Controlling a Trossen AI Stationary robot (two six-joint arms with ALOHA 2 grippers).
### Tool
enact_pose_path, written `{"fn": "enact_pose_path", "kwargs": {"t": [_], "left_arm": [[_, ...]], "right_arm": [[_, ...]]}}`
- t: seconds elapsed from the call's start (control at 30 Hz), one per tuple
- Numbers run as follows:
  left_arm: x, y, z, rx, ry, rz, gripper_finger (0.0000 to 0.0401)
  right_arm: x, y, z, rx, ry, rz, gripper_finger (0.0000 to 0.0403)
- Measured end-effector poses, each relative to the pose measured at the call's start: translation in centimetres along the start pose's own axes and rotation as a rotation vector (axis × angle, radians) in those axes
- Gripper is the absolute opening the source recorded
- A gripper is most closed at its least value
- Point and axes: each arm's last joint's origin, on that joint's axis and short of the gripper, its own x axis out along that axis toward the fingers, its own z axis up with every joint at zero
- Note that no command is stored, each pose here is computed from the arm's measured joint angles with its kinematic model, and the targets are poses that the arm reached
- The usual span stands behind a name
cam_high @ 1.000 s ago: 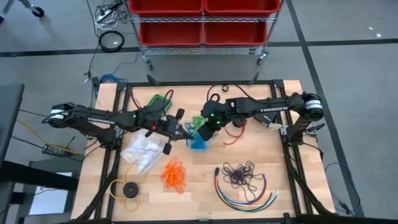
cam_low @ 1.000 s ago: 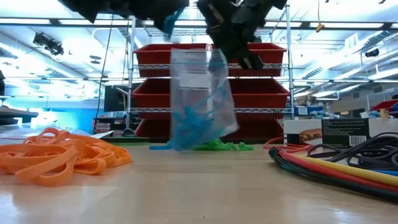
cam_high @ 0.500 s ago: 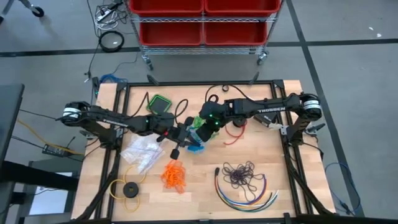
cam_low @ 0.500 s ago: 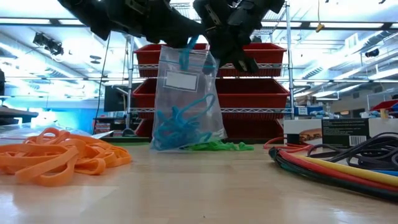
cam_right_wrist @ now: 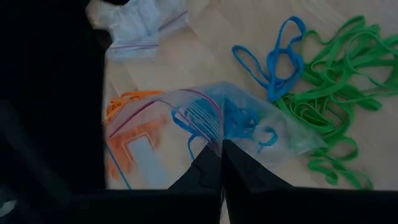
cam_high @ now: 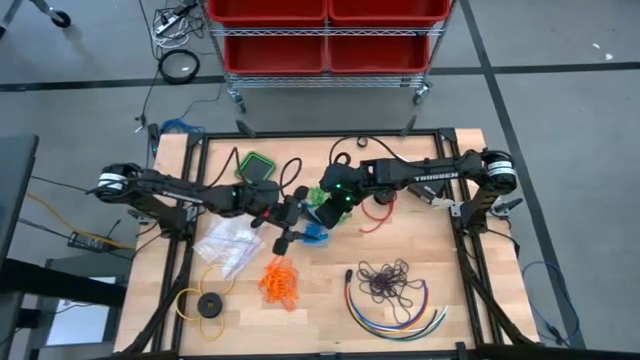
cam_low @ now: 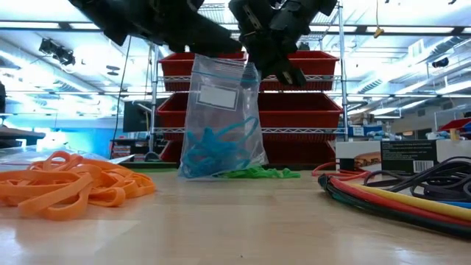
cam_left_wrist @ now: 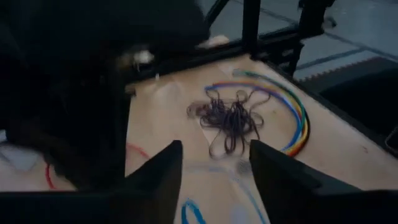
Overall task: Sort rubber bands
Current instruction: Put the blue rubber band into the transparent zip bag
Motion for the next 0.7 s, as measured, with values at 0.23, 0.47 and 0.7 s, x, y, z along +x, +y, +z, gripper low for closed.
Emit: {"fn": "enact_pose_path", "kwargs": {"t": [0.23,0.47,0.7], "left_arm": [[-1.9,0.1,0.0,-0.003,0.106,0.029,0.0213],[-3.1,0.5,-3.7,-0.046,0.306,0.055,0.0207],[-3.8,0.8,-9.3,-0.114,0.317,0.133,0.0207]], "right_arm": [[0.0,-0.2,-0.2,0.001,0.020,-0.019,0.0000],[0.0,-0.4,-0.4,-0.003,0.039,-0.036,0.0000],[0.0,-0.3,-0.4,-0.005,0.039,-0.033,0.0000]]}}
